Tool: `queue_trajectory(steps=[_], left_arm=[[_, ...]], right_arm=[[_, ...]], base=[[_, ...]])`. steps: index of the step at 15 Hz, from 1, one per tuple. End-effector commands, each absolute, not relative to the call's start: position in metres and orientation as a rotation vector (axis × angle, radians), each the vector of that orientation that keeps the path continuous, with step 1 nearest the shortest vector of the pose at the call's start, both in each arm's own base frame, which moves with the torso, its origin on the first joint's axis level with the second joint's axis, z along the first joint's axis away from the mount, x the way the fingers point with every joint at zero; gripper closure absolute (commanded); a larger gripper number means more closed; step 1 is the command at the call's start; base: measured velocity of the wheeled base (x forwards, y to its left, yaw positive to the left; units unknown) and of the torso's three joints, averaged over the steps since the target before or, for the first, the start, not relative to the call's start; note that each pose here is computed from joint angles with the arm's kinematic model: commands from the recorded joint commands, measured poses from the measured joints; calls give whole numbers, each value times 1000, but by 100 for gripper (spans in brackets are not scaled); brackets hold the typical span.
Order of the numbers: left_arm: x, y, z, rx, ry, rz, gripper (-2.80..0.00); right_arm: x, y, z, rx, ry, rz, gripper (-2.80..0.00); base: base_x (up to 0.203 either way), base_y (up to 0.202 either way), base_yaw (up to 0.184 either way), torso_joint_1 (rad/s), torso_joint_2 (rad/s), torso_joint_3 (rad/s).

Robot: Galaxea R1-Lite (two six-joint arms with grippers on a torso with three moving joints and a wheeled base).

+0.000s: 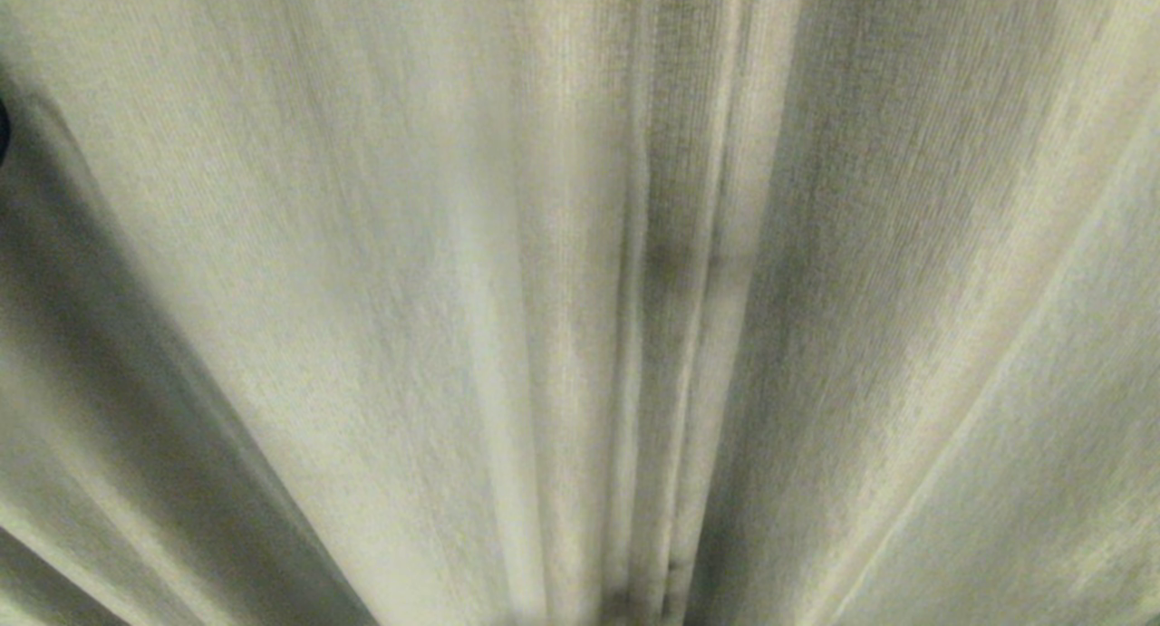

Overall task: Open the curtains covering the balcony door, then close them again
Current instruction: Pull the outer curtains open on both sides

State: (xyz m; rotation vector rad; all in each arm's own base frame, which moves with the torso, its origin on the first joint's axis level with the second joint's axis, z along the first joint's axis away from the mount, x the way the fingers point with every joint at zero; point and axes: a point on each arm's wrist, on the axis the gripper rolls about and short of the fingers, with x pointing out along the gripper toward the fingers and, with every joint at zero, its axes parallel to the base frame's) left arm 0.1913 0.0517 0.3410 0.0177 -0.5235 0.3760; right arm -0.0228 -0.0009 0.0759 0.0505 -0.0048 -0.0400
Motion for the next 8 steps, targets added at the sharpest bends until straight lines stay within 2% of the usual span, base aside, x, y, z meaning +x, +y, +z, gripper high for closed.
queue_trajectory(steps=[1, 8], left_arm=[[192, 65, 342, 7, -532, 430, 0], [192, 124, 334, -9, -511, 523, 0]], right_arm=[[-23, -1, 76, 51, -6, -40, 0], [-23, -1, 76, 51, -6, -40, 0]], base=[[0, 0, 0, 0, 0, 0], [0, 0, 0, 0, 0, 0]])
